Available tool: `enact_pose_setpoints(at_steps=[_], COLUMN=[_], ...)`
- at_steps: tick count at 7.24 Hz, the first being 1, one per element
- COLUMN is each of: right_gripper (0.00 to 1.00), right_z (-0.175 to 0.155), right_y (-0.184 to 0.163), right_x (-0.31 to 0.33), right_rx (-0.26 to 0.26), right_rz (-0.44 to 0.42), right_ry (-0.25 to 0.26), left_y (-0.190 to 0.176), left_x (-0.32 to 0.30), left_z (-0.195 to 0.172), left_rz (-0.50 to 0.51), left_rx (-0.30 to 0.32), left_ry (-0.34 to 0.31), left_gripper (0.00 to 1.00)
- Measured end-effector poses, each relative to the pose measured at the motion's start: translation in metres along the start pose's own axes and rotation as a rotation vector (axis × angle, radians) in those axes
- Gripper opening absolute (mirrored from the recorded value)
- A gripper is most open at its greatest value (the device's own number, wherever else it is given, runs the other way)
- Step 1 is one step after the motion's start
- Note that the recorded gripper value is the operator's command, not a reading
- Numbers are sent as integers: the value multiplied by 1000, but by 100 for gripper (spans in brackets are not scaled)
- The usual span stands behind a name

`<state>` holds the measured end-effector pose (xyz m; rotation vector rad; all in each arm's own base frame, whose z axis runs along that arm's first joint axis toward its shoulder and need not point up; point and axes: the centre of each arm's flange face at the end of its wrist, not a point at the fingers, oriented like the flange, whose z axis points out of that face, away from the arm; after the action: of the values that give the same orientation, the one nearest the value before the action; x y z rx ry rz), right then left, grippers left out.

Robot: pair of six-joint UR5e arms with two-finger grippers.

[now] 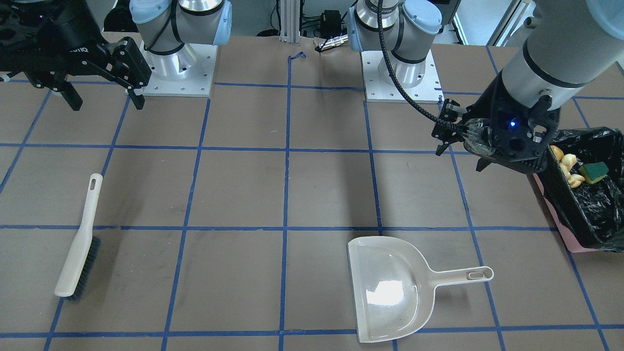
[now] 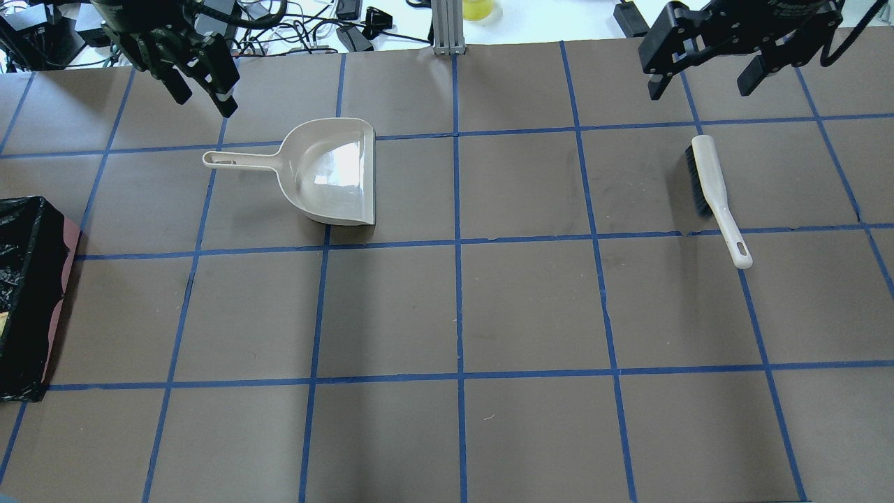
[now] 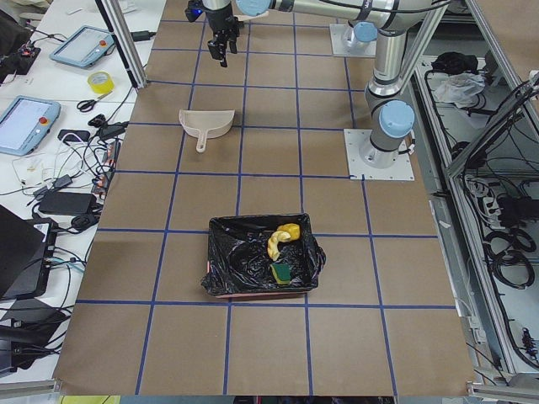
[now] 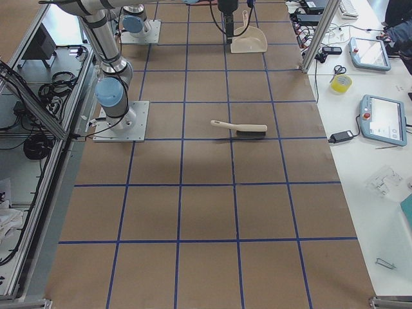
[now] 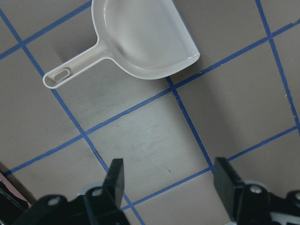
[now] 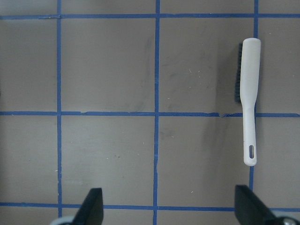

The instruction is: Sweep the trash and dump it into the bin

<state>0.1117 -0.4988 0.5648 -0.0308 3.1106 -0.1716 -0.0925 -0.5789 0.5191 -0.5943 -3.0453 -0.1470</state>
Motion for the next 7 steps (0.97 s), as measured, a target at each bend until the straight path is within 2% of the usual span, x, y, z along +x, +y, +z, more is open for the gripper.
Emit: enact_pose_setpoints(at_steps=[1, 2, 5, 7], right_gripper=[100, 100, 100, 100], right_z=[0, 0, 0, 0], right_y=[0, 0, -1, -1], right_x=[0, 0, 0, 0], right_rx=[0, 0, 1, 1], right_rz=[0, -1, 0, 1], right_ry=[-1, -1, -1, -1], left_y=[11, 19, 20, 22], left_x=[4, 7, 4, 5], left_z=[6, 7, -3, 0], left_rz=[-16, -34, -128, -187], left_rx=[-11, -8, 76, 82], left_ry=[8, 7, -37, -37], left_gripper=[81, 100, 100, 100])
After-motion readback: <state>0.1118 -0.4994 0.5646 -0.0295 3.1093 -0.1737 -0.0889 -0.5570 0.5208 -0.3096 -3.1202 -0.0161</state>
